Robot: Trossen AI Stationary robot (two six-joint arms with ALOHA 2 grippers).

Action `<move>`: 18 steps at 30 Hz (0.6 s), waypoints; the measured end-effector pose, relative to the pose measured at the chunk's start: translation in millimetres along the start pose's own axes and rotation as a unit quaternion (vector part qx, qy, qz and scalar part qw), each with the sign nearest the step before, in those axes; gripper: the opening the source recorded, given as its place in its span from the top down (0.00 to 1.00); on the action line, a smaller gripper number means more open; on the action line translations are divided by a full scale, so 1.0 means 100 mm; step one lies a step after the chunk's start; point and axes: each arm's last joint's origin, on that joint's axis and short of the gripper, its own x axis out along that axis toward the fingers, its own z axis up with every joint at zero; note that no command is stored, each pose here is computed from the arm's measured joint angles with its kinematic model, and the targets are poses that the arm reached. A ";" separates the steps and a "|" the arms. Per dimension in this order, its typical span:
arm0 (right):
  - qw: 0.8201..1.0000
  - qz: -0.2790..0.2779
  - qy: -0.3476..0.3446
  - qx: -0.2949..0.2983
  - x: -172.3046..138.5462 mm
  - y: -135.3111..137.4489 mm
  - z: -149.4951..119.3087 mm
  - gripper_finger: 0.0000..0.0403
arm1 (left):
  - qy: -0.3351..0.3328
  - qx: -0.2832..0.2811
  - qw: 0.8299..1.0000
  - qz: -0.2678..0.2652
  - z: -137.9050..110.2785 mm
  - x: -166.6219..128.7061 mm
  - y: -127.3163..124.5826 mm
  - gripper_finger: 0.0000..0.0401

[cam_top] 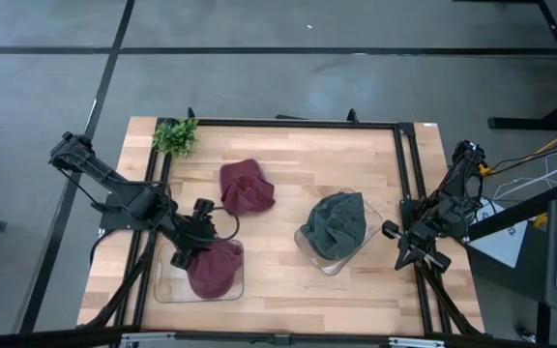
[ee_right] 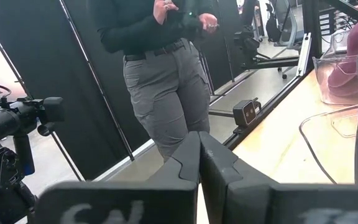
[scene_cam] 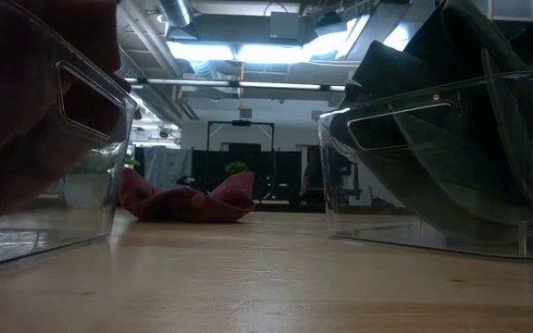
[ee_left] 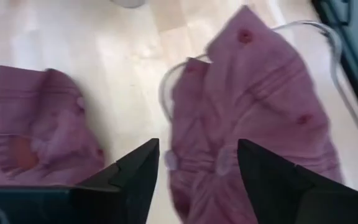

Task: Pick & Place hat
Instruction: Put the red cap into the left transparent bin

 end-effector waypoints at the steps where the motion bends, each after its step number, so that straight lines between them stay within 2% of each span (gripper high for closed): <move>1: 1.000 0.000 0.000 0.000 0.00 0.00 0.00 0.99 | -0.003 -0.001 1.000 0.008 0.00 -0.01 0.01 0.46; 8: 1.000 0.000 0.000 0.000 0.00 0.00 0.00 0.99 | -0.047 -0.027 0.996 0.077 0.00 -0.15 0.20 0.40; 14: 1.000 0.000 0.000 0.000 0.00 0.00 0.00 0.99 | -0.106 -0.036 0.986 0.123 0.10 -0.22 0.42 0.41; 18: 1.000 0.000 0.000 0.000 0.00 0.00 0.00 0.99 | -0.118 -0.064 0.980 0.149 0.16 -0.18 0.58 0.42</move>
